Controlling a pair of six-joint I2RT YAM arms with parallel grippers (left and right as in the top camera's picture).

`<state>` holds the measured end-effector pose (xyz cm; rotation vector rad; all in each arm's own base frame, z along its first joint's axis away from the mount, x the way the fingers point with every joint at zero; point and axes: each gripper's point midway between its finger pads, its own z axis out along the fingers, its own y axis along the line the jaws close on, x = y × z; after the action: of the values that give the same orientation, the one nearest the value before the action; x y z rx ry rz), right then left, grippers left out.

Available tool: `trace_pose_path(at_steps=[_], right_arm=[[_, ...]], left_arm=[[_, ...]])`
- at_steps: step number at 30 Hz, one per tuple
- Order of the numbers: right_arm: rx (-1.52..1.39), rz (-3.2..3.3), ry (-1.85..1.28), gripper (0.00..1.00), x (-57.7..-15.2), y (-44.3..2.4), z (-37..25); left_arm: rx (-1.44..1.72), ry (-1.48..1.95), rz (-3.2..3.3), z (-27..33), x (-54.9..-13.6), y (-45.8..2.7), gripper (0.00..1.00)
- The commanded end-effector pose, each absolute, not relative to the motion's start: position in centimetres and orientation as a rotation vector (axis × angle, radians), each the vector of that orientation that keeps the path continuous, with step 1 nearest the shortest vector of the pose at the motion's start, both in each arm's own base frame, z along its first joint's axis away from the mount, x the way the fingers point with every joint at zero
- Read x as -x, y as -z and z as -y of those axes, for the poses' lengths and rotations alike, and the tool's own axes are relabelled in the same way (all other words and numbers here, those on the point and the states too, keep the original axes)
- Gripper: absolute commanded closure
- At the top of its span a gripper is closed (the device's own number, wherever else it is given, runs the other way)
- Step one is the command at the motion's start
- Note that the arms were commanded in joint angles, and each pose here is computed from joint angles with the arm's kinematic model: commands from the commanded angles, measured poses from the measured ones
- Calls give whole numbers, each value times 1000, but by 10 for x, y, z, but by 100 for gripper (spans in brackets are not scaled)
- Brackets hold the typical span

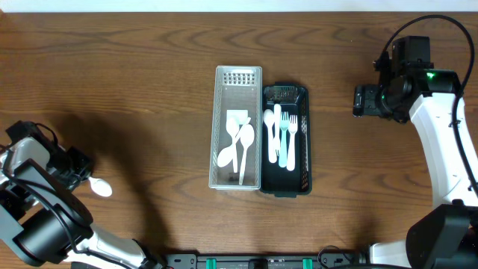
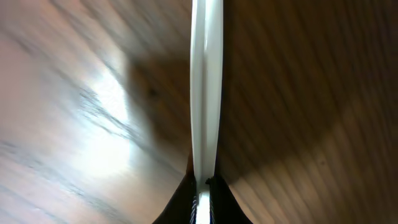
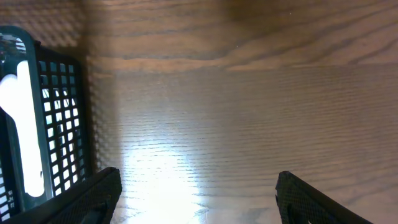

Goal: Pack container
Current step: 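Reach left and grasp the last white spoon at the table edge, then place the last spoon into the white basket with the left gripper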

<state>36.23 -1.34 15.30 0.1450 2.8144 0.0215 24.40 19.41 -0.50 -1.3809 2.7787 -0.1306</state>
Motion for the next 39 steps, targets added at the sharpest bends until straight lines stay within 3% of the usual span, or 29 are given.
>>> trace_pose_path(at_steps=[1, 6, 11, 19, 27, 33, 39], right_arm=[[-139, -2821, -29, 17, -362, -150, 14], [-139, -2821, -29, 17, -362, -150, 14], [-139, -2821, -29, 17, -362, -150, 14], [-140, -2821, -29, 17, -363, -150, 14], [-140, -2821, -29, 17, -362, -150, 14], [-140, -2821, -29, 17, -362, -150, 14], [-139, -2822, -29, 17, -362, -150, 14]], left_arm=[[1292, 207, -2790, -174, -262, -9, 94], [987, 162, -2743, -140, -301, -74, 94], [587, 169, -2656, -65, -327, -144, 94], [25, 326, -2526, 76, -326, -203, 94], [-235, 347, -2568, 150, -330, -173, 94], [-232, 311, -2741, 162, -334, -111, 94], [-267, 289, -2821, 170, -330, -81, 94]])
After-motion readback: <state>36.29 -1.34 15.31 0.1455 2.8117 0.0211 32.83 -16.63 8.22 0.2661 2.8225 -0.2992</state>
